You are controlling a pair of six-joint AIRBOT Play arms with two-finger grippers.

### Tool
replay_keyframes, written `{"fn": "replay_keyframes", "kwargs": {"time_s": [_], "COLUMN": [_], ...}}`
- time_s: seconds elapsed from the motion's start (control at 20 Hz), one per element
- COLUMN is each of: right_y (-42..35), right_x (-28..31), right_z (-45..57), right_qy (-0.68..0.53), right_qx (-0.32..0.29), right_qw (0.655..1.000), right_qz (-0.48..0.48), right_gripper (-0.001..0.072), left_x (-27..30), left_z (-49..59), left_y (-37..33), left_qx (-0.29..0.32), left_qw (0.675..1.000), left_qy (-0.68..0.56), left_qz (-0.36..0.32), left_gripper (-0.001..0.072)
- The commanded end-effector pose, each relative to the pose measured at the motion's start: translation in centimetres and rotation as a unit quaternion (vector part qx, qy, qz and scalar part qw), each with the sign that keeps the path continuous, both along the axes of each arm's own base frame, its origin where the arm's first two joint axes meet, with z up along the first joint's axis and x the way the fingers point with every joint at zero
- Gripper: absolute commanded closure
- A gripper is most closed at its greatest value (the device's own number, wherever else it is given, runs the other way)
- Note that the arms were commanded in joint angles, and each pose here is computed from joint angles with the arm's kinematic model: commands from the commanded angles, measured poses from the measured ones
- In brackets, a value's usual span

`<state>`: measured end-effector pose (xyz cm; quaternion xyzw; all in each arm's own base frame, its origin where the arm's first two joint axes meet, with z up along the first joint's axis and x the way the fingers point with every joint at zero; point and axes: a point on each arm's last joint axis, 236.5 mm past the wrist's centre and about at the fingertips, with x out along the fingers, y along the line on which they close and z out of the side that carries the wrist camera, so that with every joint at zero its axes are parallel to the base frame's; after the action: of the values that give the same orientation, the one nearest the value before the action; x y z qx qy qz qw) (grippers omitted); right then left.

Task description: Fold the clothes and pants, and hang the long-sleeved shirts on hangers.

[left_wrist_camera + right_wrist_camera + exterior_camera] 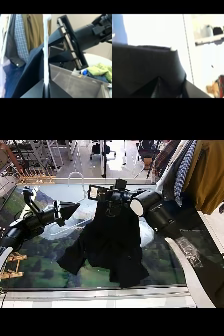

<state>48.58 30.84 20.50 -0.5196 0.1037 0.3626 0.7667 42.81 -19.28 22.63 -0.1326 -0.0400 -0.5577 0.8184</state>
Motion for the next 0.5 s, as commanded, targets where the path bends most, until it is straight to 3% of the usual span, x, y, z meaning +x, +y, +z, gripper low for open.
{"fn": "replay_keyframes", "kwargs": {"time_s": [0.0,0.1,0.15,0.2,0.3,0.35,0.45], "right_y": [3.5,4.1,3.9,3.7,3.2,2.9,2.4], "right_x": [-0.2,-0.8,-1.1,-1.6,-2.3,-2.3,-2.2], "right_z": [0.6,0.4,-0.3,-1.0,-2.2,-2.6,-2.9], "right_qy": [-0.007,0.002,0.015,0.03,0.054,0.059,0.058], "right_qx": [0.058,0.06,0.052,0.042,0.02,0.012,-0.002], "right_qw": [0.997,0.997,0.997,0.997,0.997,0.997,0.997], "right_qz": [0.042,0.048,0.05,0.051,0.052,0.05,0.045], "right_gripper": [0.0427,0.0541,0.0547,0.0677,0.0672,0.0673,0.0674], "left_x": [0.3,0.6,0.7,0.9,1.7,2.2,3.7], "left_z": [0.0,-0.3,-0.3,-0.3,0.3,0.7,1.1], "left_y": [-0.3,-0.9,-1.0,-1.1,-0.6,0.1,2.0], "left_qx": [-0.001,0.003,0.003,0.001,-0.014,-0.026,-0.038], "left_qw": [1.0,1.0,1.0,1.0,0.999,0.998,0.995], "left_qy": [0.003,0.009,0.01,0.012,0.016,0.018,0.025], "left_qz": [0.006,0.012,0.014,0.017,0.035,0.047,0.084], "left_gripper": [0.0684,0.0684,0.0684,0.0683,0.0678,0.0537,0.0]}}
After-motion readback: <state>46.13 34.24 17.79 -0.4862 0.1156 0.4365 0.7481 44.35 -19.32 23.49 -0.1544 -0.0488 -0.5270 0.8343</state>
